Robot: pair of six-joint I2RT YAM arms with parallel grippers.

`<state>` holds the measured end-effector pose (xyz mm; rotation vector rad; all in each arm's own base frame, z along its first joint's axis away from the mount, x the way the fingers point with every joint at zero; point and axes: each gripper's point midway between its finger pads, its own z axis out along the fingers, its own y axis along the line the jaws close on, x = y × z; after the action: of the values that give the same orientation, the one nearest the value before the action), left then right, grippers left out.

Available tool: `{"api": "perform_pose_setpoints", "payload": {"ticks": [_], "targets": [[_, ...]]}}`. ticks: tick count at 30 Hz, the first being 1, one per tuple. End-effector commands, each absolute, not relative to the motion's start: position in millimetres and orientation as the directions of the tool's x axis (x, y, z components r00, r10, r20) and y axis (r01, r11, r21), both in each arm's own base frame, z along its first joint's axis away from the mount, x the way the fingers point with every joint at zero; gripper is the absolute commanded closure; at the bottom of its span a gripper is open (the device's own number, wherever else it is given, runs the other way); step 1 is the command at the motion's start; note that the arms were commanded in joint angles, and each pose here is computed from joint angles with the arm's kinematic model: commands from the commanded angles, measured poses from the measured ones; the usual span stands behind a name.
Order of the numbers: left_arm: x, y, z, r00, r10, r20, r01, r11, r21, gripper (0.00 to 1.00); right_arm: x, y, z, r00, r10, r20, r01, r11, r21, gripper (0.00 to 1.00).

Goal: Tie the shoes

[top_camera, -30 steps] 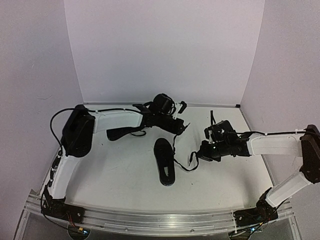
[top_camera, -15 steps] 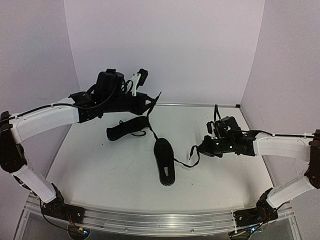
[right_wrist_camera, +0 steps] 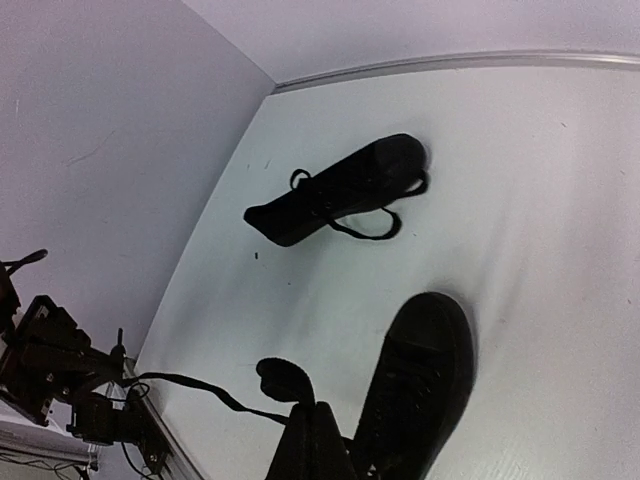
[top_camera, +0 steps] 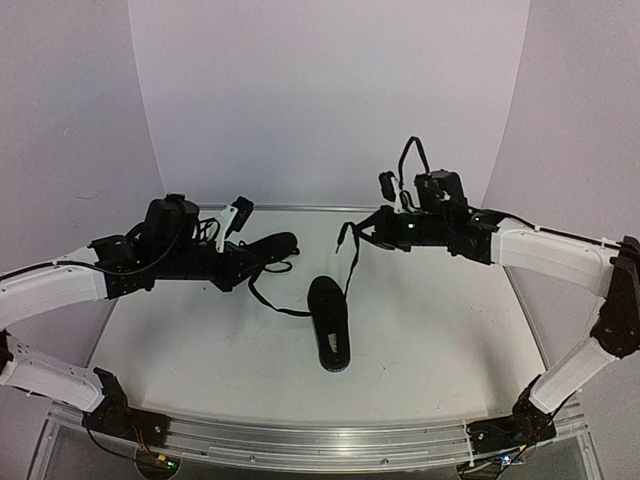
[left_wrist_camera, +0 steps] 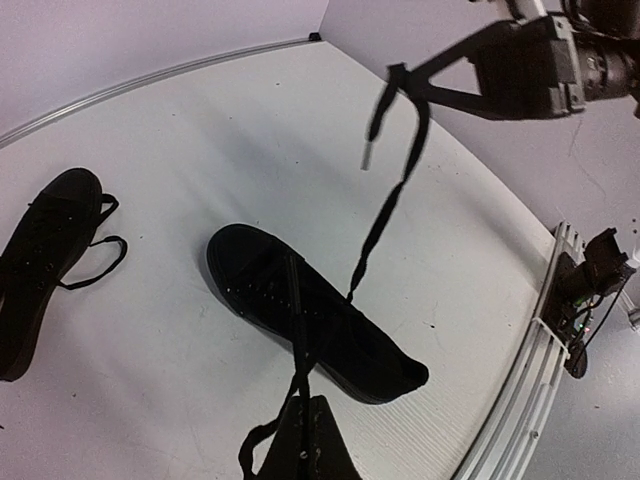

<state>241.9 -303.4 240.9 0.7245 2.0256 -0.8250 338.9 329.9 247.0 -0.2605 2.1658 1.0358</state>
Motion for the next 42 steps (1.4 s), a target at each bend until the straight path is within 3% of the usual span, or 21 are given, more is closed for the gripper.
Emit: {"api": "perform_pose_setpoints", "payload": {"ticks": [1,8,15,17,24,26,35,42], "targets": [[220,-298,280,-0.375,0.150,-0.915,0.815,0.524,-0.248,1.00,332,394,260,-0.703,0.006,-0.712,-0.593,0.547,0.590,1.00],[188,-283,279,-0.327,0.174,-0.929,0.867,0.446,-0.222,1.00,315,479,217,-0.732,-0.126,-0.670,-0.638,0.473,0.608,1.00],[178,-278,258,-0.353,0.216,-0.910,0.870,0.434,-0.234,1.00,296,520,152,-0.786,-0.227,-0.575,-0.607,0.459,0.649,1.00],[181,-280,250,-0.367,0.231,-0.901,0.865,0.440,-0.240,1.00,289,521,147,-0.798,-0.244,-0.551,-0.597,0.444,0.668,0.93],[195,-287,220,-0.382,0.308,-0.871,0.855,0.477,-0.206,1.00,291,481,186,-0.764,-0.212,-0.609,-0.624,0.484,0.613,0.49],[199,-289,217,-0.373,0.320,-0.871,0.857,0.479,-0.190,1.00,298,461,190,-0.763,-0.211,-0.611,-0.617,0.519,0.592,0.43],[212,-291,199,-0.277,0.415,-0.867,0.879,0.474,-0.054,1.00,294,408,161,-0.690,-0.443,-0.572,-0.694,0.629,0.350,0.54],[222,-291,179,-0.257,0.496,-0.829,0.879,0.476,0.011,1.00,295,410,132,-0.695,-0.524,-0.492,-0.705,0.631,0.325,0.62]]}}
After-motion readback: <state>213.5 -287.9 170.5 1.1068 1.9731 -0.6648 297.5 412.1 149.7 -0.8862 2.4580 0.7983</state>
